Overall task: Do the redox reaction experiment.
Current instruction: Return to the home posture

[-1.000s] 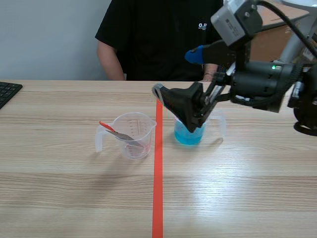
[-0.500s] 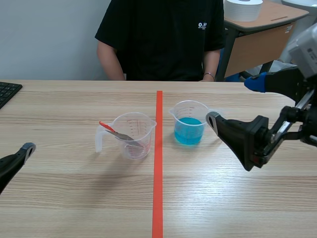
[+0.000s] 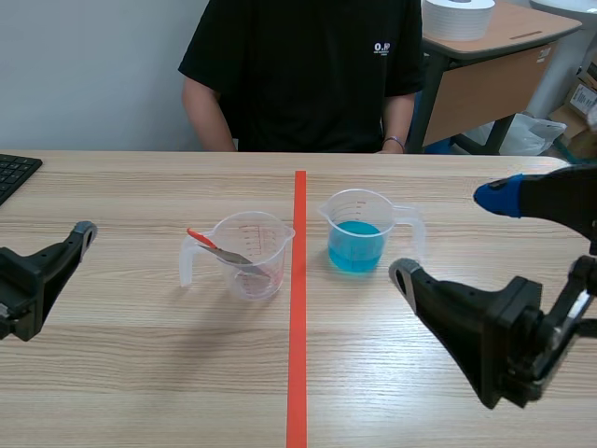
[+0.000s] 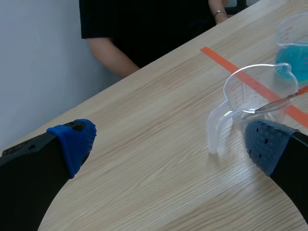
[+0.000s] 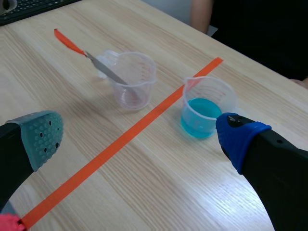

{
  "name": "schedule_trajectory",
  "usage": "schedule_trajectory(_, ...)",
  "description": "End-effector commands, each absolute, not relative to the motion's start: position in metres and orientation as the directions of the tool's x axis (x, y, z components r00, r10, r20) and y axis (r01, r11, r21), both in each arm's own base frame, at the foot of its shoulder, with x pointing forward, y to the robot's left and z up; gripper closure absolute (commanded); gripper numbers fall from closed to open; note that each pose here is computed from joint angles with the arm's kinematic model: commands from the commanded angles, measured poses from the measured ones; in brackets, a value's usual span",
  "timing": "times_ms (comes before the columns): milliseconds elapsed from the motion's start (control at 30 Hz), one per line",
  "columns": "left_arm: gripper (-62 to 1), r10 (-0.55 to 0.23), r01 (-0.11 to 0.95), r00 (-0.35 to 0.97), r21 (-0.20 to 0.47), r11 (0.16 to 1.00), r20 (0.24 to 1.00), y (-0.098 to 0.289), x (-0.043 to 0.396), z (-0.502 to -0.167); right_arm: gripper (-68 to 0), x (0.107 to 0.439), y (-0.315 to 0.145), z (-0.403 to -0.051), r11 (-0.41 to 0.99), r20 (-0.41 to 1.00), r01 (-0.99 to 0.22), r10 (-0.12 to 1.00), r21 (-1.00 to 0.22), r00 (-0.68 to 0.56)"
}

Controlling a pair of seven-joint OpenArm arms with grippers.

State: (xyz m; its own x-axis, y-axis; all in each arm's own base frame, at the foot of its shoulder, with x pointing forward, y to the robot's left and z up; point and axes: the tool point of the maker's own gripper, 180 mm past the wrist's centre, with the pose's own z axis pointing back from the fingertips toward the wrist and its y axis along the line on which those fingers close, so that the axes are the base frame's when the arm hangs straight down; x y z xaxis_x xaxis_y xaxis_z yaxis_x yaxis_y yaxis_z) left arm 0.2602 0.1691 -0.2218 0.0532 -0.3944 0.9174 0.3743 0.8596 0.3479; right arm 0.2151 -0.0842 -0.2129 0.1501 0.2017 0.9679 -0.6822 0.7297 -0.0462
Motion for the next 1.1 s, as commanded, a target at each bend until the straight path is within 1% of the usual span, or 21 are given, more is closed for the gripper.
schedule_trajectory(0,-62.3,-0.382,0.390,0.033,0.340,0.856,0.924,0.162,0.259,-0.218,-67.9,0.218,-0.083,-0.204,0.725,0.973,-0.686,0.197,-0.064,0.118)
schedule_trajectory(233,-62.3,-0.371,0.416,0.041,0.321,0.851,0.928,0.153,0.255,-0.224,-67.9,0.217,-0.084,-0.210,0.725,0.966,-0.686,0.218,-0.063,0.142)
schedule_trajectory(333,-62.3,-0.370,0.468,0.026,0.316,0.825,0.929,0.141,0.249,-0.227,-67.9,0.216,-0.084,-0.210,0.725,0.964,-0.686,0.222,-0.065,0.143)
schedule_trajectory(400,-62.3,-0.351,0.502,0.016,0.296,0.813,0.936,0.133,0.244,-0.227,-67.9,0.216,-0.084,-0.210,0.724,0.964,-0.686,0.224,-0.067,0.143)
schedule_trajectory(467,-62.3,-0.331,0.508,0.015,0.278,0.816,0.944,0.129,0.243,-0.227,-67.9,0.216,-0.084,-0.211,0.723,0.962,-0.687,0.232,-0.073,0.142)
schedule_trajectory(567,-62.3,-0.314,0.484,0.018,0.266,0.833,0.949,0.131,0.245,-0.225,-67.9,0.216,-0.085,-0.215,0.716,0.954,-0.691,0.266,-0.100,0.136)
schedule_trajectory(767,-62.3,-0.307,0.487,0.010,0.263,0.833,0.952,0.129,0.244,-0.224,-67.9,0.215,-0.087,-0.220,0.707,0.941,-0.695,0.308,-0.130,0.138)
schedule_trajectory(933,-62.3,-0.271,0.482,0.015,0.231,0.845,0.962,0.129,0.245,-0.221,-67.9,0.215,-0.087,-0.221,0.706,0.940,-0.696,0.313,-0.135,0.135)
schedule_trajectory(1067,-62.3,-0.267,0.483,0.015,0.227,0.846,0.964,0.129,0.245,-0.221,-67.9,0.215,-0.087,-0.221,0.706,0.940,-0.696,0.313,-0.135,0.135)
